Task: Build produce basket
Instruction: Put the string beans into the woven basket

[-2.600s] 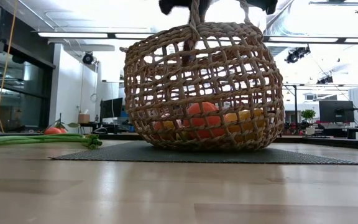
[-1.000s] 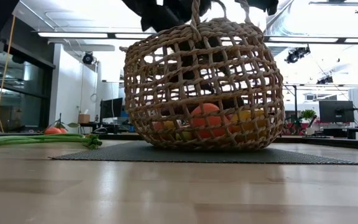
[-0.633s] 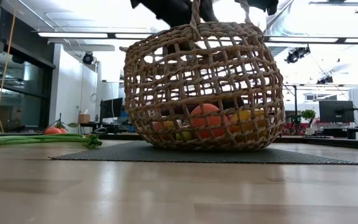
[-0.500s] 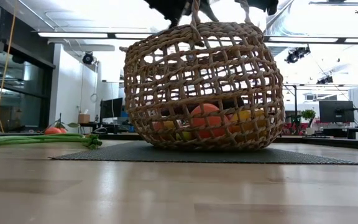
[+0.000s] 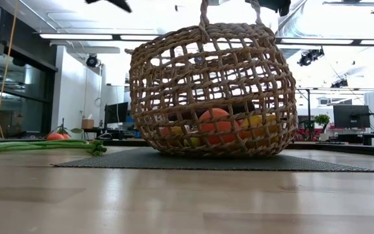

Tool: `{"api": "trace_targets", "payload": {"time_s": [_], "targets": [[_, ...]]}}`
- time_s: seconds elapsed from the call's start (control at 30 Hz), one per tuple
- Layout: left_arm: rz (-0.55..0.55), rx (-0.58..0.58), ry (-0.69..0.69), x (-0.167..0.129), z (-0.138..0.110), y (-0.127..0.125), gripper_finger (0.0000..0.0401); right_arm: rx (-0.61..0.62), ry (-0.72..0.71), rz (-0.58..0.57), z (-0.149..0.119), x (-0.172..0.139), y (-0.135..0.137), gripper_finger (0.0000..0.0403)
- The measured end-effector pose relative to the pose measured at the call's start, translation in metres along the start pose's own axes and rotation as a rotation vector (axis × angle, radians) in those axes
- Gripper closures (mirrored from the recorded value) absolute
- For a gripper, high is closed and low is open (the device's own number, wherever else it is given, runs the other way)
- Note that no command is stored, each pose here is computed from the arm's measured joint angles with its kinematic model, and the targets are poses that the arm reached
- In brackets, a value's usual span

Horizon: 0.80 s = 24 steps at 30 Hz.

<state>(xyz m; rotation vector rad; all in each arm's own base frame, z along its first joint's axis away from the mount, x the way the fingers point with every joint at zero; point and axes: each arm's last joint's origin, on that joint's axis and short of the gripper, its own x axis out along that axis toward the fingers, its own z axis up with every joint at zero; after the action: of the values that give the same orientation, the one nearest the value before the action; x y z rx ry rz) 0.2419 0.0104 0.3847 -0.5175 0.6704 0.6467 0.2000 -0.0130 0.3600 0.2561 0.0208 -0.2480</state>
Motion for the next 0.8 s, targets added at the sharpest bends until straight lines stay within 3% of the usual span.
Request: {"api": "trace_targets", "payload": {"time_s": [0.07,0.13,0.33,0.53,0.8], "targets": [[0.026,-0.023,0.028,-0.005,-0.016,0.008,0.0126,-0.001,0.001,0.0,0.0,0.0,0.0,0.0015],[0.009,0.026,0.091,-0.006,-0.032,0.017,0.0126,0.002,0.0,0.0,0.0,0.0,0.0,0.0015],[-0.107,0.479,0.26,0.001,-0.073,0.038,0.0126,0.0,0.0,0.001,0.0,0.0,0.0,0.0015],[-0.083,0.91,0.407,0.052,-0.1,0.055,0.0126,0.021,0.001,0.0,0.0,0.0,0.0,0.0015],[-0.116,1.313,0.418,0.126,-0.134,0.063,0.0126,0.052,0.0,0.0,0.0,0.0,0.0,0.0015]]}}
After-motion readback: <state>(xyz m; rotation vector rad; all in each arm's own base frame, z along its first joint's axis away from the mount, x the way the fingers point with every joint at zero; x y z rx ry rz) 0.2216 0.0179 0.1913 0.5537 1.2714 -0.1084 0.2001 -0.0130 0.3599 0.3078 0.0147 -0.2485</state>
